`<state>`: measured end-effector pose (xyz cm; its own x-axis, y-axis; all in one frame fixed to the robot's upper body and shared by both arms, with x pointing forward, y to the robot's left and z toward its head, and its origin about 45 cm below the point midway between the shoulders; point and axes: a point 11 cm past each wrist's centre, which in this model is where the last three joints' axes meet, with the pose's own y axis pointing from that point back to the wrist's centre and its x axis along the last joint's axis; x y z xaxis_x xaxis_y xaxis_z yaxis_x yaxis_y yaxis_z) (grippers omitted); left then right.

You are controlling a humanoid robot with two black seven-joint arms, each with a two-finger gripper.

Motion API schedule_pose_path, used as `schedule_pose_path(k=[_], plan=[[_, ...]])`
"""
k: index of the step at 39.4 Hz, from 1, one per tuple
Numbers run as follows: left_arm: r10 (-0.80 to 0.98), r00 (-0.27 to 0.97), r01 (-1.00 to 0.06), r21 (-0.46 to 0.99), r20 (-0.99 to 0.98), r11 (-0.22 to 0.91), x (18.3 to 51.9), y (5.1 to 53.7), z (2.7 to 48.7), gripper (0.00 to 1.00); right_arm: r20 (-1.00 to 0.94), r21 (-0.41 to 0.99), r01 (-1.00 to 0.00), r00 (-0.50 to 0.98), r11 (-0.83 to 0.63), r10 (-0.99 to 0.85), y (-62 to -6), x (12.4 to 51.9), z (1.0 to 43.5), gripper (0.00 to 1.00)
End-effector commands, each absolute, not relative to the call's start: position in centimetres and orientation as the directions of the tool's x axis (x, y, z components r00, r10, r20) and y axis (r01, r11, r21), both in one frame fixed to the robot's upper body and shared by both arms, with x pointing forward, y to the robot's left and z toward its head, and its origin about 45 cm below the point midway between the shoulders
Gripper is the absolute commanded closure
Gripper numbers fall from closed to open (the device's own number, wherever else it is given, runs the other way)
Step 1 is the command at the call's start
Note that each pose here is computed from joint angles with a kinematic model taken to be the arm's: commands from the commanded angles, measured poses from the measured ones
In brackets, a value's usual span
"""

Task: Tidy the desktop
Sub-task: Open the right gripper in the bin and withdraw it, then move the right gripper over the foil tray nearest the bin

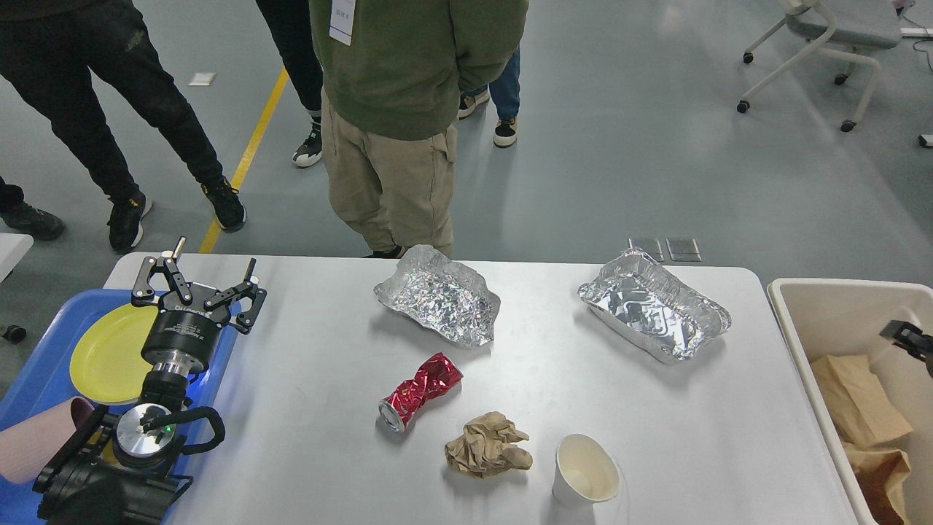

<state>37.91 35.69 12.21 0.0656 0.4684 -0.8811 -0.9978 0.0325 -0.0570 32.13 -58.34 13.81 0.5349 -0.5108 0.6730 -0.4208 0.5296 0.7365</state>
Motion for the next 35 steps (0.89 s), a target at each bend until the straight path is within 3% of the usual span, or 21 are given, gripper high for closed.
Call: schedule_pose_path(k=[1,13,22,26,35], plan=[[0.469,0.066,-0.998,-0.058,-0.881,0.033,37.9,35.7,12.2,0.04,0.589,0.802,-0.411,0.661,0.434,-0.464,-55.3,34.9,17.1,0.00],[0.468,0.066,-0.998,-0.057,-0.881,0.033,37.9,35.7,12.2,0.04,0.303,0.949,-0.256,0.903,0.184,-0.304,-42.2,40.4,27.0,0.00],[0.468,0.065,-0.998,-0.056,-0.881,0.032,37.9,35.7,12.2,0.04,0.280,0.959,-0.269,0.951,0.092,-0.133,-33.0,42.1,33.6,0.00],[0.469,0.065,-0.998,-0.057,-0.881,0.031,37.9,35.7,12.2,0.04,0.332,0.943,-0.330,0.929,0.042,-0.162,-31.5,42.8,35.6,0.00],[0.469,0.065,-0.998,-0.057,-0.881,0.031,37.9,35.7,12.2,0.04,0.347,0.938,-0.346,0.925,0.033,-0.157,-30.4,43.1,36.5,0.00]])
